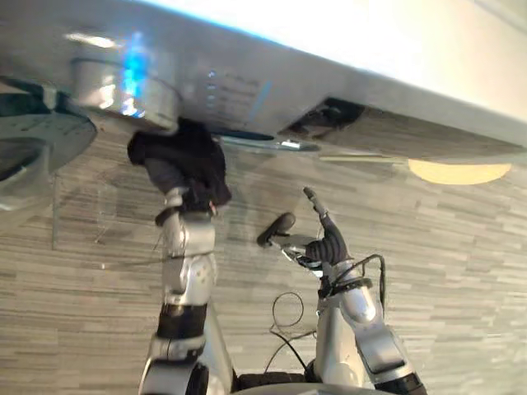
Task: Pick up the laundry basket with both hands and put the clothes into the washing machine.
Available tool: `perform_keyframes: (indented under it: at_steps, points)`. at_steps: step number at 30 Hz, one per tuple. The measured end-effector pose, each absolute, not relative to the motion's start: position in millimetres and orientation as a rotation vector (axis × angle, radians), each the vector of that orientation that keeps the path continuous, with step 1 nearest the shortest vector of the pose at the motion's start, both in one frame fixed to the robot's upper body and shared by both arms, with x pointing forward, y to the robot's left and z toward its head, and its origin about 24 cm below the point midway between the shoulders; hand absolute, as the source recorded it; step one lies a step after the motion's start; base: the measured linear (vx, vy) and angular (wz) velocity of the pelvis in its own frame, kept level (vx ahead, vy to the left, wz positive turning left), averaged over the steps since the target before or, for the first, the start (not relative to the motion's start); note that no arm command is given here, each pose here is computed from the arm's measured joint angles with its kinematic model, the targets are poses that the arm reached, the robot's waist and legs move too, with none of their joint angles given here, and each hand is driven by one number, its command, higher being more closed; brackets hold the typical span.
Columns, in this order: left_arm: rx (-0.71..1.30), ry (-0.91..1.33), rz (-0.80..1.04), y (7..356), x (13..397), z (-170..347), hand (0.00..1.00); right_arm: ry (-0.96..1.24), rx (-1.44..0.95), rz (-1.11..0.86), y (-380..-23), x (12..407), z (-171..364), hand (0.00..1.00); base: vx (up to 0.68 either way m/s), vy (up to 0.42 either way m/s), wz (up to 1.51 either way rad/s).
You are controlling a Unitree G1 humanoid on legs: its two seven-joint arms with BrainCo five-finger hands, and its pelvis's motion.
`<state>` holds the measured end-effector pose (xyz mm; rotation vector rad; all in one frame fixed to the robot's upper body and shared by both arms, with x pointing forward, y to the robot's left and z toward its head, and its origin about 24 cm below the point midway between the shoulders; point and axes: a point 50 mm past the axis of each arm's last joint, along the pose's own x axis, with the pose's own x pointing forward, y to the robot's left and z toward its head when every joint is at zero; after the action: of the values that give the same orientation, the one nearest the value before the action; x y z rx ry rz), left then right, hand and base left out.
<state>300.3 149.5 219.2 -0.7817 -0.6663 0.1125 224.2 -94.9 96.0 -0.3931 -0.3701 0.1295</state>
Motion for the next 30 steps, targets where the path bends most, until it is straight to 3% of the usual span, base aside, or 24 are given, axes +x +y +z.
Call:
perform_keyframes:
  at_steps: [6, 13, 18, 21, 25, 26, 28, 30]
  points:
    - [-0.747, -0.841, 0.098, 152.3, 311.9, 292.7, 1.00, -0.464, -0.350, 0.096, -99.8, 206.5, 114.1, 0.00, 0.01, 0.016, -0.15]
    - [-0.661, -1.111, 0.148, 181.4, 287.5, 370.4, 1.00, -0.404, -0.387, 0.193, -97.8, 186.7, 96.4, 0.00, -0.07, -0.002, -0.20]
    - [-0.503, -1.091, 0.084, 174.8, 294.4, 409.6, 1.00, -0.340, -0.420, 0.308, -90.6, 180.4, 79.8, 0.00, -0.07, 0.034, -0.10]
    - [-0.282, -1.078, 0.067, 163.6, 302.1, 426.2, 1.00, -0.271, -0.450, 0.347, -92.1, 179.1, 65.9, 0.00, -0.04, 0.020, -0.04]
    - [0.088, -1.134, 0.206, 163.4, 303.8, 443.9, 1.00, -0.251, -0.462, 0.308, -103.4, 175.6, 66.7, 0.00, 0.00, -0.012, -0.12]
    - [0.088, -1.134, 0.206, 163.4, 303.8, 443.9, 1.00, -0.251, -0.462, 0.308, -103.4, 175.6, 66.7, 0.00, 0.00, -0.038, -0.32]
    - [0.508, -1.213, 0.399, 164.3, 304.1, 442.6, 1.00, -0.268, -0.468, 0.239, -122.5, 174.5, 74.6, 0.00, 0.01, -0.033, -0.23]
    - [0.790, -1.232, 0.441, 159.3, 307.0, 438.5, 1.00, -0.281, -0.464, 0.199, -131.6, 176.0, 77.8, 0.00, 0.02, -0.013, -0.07]
